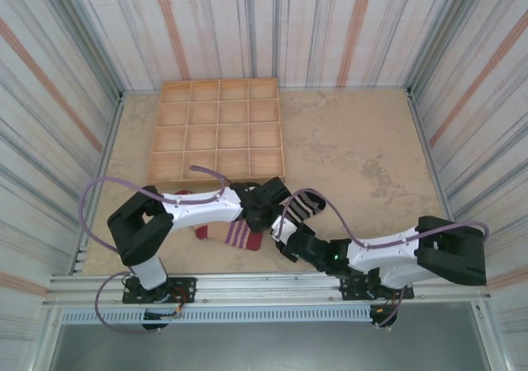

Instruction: Roll the socks

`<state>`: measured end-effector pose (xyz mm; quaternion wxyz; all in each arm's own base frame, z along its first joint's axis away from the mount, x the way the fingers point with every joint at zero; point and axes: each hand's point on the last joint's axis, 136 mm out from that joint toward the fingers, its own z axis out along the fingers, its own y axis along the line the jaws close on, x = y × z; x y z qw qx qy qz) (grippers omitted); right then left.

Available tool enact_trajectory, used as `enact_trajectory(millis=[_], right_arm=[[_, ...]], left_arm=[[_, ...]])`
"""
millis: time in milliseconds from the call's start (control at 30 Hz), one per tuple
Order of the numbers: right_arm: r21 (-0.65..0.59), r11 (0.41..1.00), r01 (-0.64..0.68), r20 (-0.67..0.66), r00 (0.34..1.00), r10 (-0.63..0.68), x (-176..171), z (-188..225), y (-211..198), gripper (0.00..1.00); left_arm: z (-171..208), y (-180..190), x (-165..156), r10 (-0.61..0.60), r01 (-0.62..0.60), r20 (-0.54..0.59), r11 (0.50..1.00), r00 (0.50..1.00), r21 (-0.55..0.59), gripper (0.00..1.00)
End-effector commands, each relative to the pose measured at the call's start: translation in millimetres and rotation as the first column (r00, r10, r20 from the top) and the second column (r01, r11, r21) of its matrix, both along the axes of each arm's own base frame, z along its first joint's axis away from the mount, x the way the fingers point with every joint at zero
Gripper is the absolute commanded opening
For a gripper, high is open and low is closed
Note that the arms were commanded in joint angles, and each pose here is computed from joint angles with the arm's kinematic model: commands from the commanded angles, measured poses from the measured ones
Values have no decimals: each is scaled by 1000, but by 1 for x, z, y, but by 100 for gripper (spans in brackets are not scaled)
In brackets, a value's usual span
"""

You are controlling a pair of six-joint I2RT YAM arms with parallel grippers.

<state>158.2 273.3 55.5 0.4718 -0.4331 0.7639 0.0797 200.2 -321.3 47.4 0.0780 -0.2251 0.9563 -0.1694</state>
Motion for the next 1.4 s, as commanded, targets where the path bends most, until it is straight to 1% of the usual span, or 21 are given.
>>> enact_trajectory(millis=[0, 167, 333, 467, 600, 700, 733, 800, 900, 933, 1000, 1033, 1100, 1167, 1233, 1267, 1367], right_arm=[[17, 1000, 13, 34, 999, -14, 6, 8, 9, 47], [-11, 999, 33, 30, 999, -33, 10, 0, 10, 43], [-23, 997, 78, 41, 996, -77, 14, -3, 3, 43], [-34, 994, 102, 62, 993, -100, 19, -3, -1, 46], [-53, 992, 114, 64, 992, -110, 21, -5, -2, 44], [-57, 993, 107, 56, 993, -103, 20, -7, 0, 37], [-58, 992, 108, 53, 993, -105, 20, -7, 0, 33], [-61, 992, 108, 40, 994, -105, 19, -9, 0, 21], [-61, 993, 103, -3, 995, -104, 15, -15, 0, 9], [-56, 993, 107, -18, 994, -109, 14, -17, -1, 6], [-34, 993, 114, -75, 990, -116, 10, -24, -3, 1], [-24, 993, 117, -99, 988, -119, 9, -28, -5, 0], [0, 991, 133, -140, 981, -131, 8, -34, -7, 0], [16, 989, 148, -174, 974, -143, 7, -38, -11, 0], [41, 987, 155, -221, 965, -142, 5, -42, -13, 0], [57, 985, 165, -251, 957, -146, 5, -44, -15, 0], [101, 977, 189, -326, 934, -147, 4, -49, -20, 0]], left_arm=[[1, 2, -2, -18, 18, -13, 1000, 1000, -6, 0], [1, 0, -2, -20, 20, -19, 1000, 1000, -19, 0], [0, -2, -3, -33, 32, -26, 999, 999, -32, 0], [-1, 0, -3, -40, 40, -34, 999, 999, -30, 0], [1, 2, -3, -45, 45, -30, 999, 999, -22, 0], [0, 1, -3, -48, 48, -31, 999, 998, -24, 0], [-1, 2, -3, -47, 46, -32, 999, 998, -23, 0], [-2, 1, -2, -44, 43, -27, 999, 999, -31, 0], [-3, -1, -1, -18, 17, -14, 997, 1000, -74, 0], [-3, -2, 0, -12, 12, -7, 996, 1000, -89, 2], [-2, -4, 3, 3, -1, 14, 992, 1000, -124, 15], [-1, -4, 4, 4, -1, 21, 991, 1000, -130, 19], [1, -7, 7, 0, 4, 28, 990, 1000, -139, 33], [3, -7, 9, -7, 11, 34, 990, 999, -141, 41], [7, -8, 12, -13, 21, 53, 990, 999, -141, 54], [9, -7, 13, -15, 24, 64, 991, 998, -135, 58], [15, 0, 16, -9, 20, 93, 993, 996, -113, 62]])
